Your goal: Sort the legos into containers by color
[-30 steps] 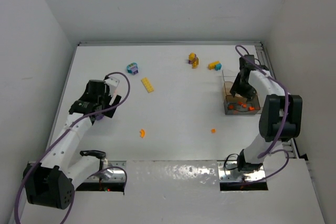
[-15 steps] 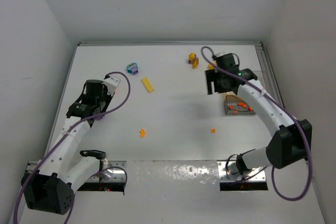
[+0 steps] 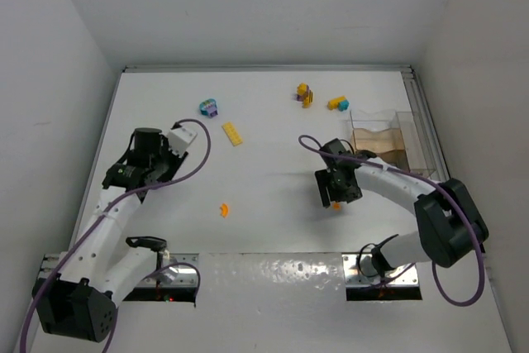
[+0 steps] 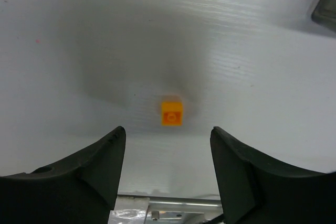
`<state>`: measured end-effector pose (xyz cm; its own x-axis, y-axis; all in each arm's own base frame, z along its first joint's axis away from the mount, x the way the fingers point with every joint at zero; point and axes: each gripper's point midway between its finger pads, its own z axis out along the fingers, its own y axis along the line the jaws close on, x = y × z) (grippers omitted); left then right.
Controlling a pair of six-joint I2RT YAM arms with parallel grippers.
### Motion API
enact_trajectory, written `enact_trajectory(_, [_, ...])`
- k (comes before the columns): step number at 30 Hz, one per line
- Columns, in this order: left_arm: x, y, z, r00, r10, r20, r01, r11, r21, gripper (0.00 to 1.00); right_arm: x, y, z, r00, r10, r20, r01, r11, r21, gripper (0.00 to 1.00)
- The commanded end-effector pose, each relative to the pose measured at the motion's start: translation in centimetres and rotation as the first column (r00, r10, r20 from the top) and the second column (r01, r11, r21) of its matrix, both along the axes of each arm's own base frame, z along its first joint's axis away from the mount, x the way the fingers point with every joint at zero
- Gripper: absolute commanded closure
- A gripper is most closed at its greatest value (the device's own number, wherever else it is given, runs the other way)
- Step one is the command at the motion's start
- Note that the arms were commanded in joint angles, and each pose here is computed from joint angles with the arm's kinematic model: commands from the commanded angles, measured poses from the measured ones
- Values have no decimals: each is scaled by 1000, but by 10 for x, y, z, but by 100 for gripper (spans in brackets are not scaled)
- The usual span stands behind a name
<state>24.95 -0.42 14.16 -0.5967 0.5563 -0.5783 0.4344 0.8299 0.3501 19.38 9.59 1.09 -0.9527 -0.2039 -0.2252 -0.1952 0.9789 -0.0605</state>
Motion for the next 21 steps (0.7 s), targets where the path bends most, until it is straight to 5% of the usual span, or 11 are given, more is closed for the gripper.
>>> enact_trajectory(1, [-7, 4, -4, 1000, -4, 6, 4, 1000, 7, 40, 3, 14, -10, 999, -43, 15, 41, 996, 80, 35])
enact_trajectory(4, [-6, 14, -7, 997, 66, 47, -68, 997, 26, 0, -2, 16, -21, 999, -49, -6, 49, 995, 89, 37])
enact_trajectory(11, [-8, 51, -12, 956, 270, 117, -284, 951, 121, 0, -9, 7, -30, 997, -76, -6, 76, 995, 63, 48])
enact_trajectory(12, [-8, 51, -11, 954, 273, 120, -287, 951, 119, 0, -8, 6, -31, 997, -83, 6, 82, 995, 59, 55])
enact_trajectory(21, [-6, 43, -8, 961, 253, 114, -262, 962, 79, 0, -1, -6, -32, 994, -105, 32, 105, 994, -18, 60])
